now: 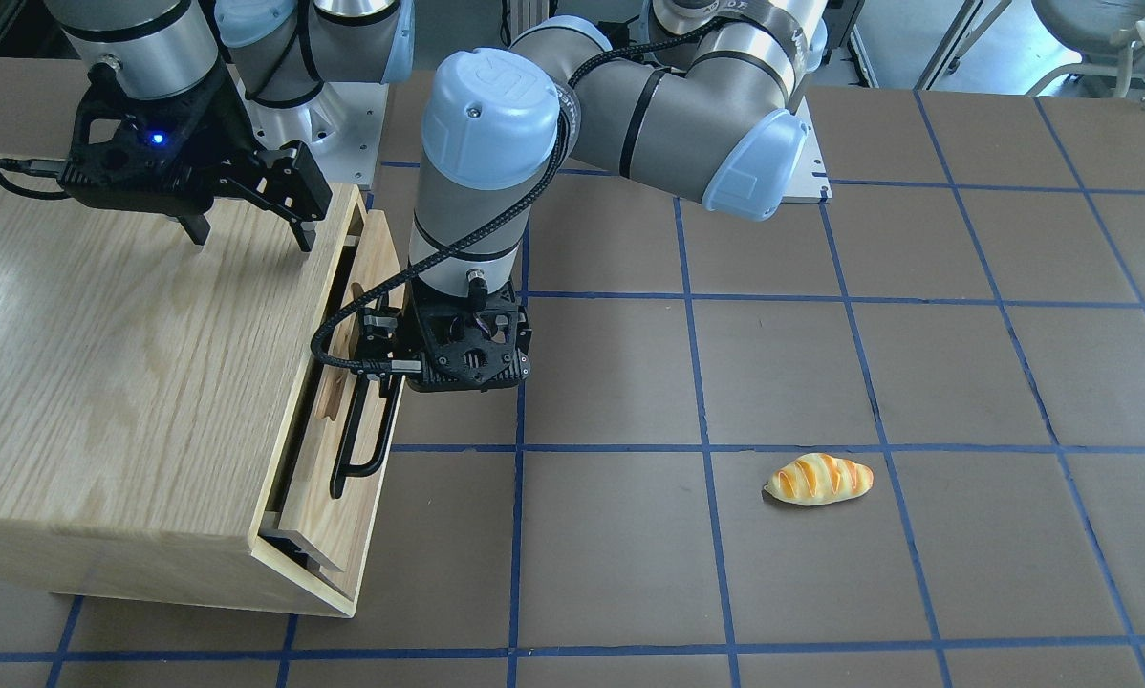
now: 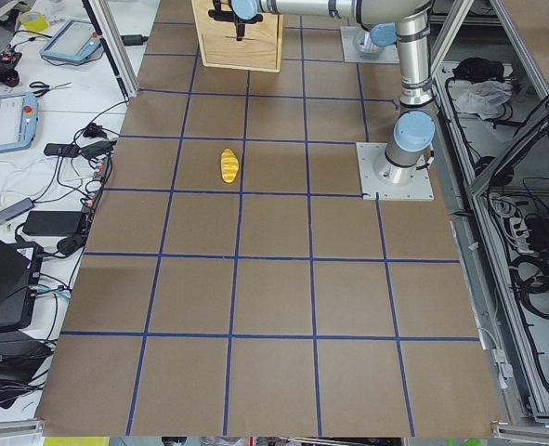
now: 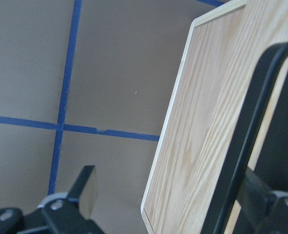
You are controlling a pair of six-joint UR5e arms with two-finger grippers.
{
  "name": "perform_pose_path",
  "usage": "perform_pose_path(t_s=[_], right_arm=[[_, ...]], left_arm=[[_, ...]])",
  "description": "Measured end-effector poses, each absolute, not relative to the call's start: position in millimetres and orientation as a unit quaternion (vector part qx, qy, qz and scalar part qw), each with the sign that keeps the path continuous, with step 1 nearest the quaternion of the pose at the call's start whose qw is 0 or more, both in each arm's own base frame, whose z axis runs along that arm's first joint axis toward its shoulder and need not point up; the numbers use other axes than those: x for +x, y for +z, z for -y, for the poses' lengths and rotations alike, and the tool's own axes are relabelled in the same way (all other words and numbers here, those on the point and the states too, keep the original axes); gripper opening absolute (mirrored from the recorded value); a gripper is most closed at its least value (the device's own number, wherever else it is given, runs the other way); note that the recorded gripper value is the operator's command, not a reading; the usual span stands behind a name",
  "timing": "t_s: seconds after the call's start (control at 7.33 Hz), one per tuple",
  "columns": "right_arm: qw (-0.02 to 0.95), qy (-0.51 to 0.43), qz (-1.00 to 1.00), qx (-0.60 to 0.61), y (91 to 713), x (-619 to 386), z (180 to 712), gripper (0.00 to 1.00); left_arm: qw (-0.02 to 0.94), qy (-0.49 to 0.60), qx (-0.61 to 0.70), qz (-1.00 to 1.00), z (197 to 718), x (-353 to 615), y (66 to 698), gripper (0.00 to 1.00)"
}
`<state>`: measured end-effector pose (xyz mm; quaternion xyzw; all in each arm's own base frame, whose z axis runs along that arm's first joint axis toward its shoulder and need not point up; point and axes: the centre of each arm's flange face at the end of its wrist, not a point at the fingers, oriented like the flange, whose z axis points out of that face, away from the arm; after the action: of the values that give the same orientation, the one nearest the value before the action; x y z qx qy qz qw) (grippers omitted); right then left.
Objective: Open upper drawer
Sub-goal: 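Pull the handle with the left gripper, sliding the drawer outward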
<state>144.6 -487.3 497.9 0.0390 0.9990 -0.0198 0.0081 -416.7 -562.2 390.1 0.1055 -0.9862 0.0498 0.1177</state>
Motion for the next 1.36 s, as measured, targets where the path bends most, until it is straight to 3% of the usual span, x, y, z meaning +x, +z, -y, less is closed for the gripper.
perform_pose_path(t_s=[1.36], right_arm=[[0.008,-0.02,-0.999,0.039,498,145,487,1.0]], left_arm=[[0.101,0.056,0.096,0.989,562,-402,396,1.0]])
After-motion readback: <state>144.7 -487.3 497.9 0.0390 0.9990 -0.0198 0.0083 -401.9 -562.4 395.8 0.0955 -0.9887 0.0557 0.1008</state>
